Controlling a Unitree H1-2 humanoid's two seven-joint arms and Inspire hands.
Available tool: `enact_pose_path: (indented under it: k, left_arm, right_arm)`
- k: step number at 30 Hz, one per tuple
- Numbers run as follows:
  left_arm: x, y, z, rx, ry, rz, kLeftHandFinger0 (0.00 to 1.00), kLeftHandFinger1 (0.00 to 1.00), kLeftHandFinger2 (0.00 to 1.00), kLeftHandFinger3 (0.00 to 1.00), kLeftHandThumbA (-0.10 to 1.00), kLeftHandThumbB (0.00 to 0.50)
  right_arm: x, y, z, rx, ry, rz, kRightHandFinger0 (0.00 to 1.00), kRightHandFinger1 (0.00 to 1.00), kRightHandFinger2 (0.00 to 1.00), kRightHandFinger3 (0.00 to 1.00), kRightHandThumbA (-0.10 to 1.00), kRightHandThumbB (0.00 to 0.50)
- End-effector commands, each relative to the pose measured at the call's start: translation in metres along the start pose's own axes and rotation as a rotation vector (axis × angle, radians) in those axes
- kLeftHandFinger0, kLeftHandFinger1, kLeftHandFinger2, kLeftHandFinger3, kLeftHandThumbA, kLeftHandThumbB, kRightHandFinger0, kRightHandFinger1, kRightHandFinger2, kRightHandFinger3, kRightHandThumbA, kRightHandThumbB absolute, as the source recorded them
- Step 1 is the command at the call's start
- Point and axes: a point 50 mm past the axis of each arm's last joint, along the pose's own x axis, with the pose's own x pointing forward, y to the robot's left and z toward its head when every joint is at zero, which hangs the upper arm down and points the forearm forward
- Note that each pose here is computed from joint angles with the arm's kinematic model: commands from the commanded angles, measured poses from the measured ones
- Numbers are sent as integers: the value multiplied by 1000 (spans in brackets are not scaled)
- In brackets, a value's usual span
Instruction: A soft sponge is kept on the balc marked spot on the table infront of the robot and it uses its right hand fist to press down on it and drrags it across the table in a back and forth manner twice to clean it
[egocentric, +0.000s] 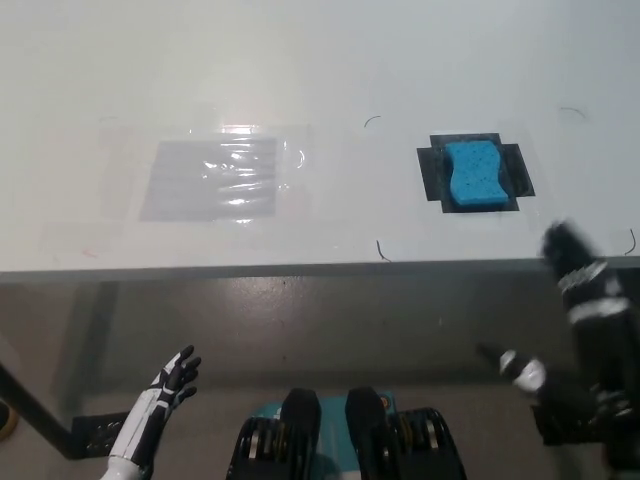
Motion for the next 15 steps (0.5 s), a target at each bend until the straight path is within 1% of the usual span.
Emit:
enact_pose_path:
  k: [1,5,7,8,9,10,11,12,13,15]
  left_arm:
    - [4,7,14,29,-94,-20,1000,1000,1000,1000,1000,489]
    - [5,6,13,20,-89,-26,1000,1000,1000,1000,1000,497]
    - [6,7,13,20,-90,-27,1000,1000,1000,1000,1000,500]
    - [6,7,13,23,-88,-27,1000,1000,1000,1000,1000,500]
    - [6,7,12,24,-88,-27,1000,1000,1000,1000,1000,500]
    - [5,7,12,29,-90,-26,1000,1000,1000,1000,1000,500]
    - [4,6,12,26,-90,-26,1000,1000,1000,1000,1000,500]
    - [4,5,13,22,-90,-28,1000,1000,1000,1000,1000,500]
    - [5,5,13,21,-92,-27,1000,1000,1000,1000,1000,500]
    - [6,6,14,20,-97,-26,1000,1000,1000,1000,1000,497]
  right_arm:
    - [61,-19,75,52,-298,2,1000,1000,1000,1000,1000,426]
    - [105,-21,93,64,-368,-49,1000,1000,1000,1000,1000,429]
    - [129,-23,98,64,-383,-76,1000,1000,1000,1000,1000,459]
    - [143,-24,98,52,-393,-100,927,1000,999,1000,1000,430]
    - [147,-25,98,47,-396,-108,825,904,901,980,1000,434]
    - [163,-26,100,60,-395,-101,510,394,487,582,1000,328]
    - [175,-25,102,73,-349,-93,275,26,45,146,1000,321]
    - [188,-24,103,85,-315,-115,58,1,2,6,1000,316]
    - [202,-22,102,147,-289,-120,2,0,0,0,1000,293]
    - [219,-20,99,222,-267,-99,0,0,0,0,1000,279]
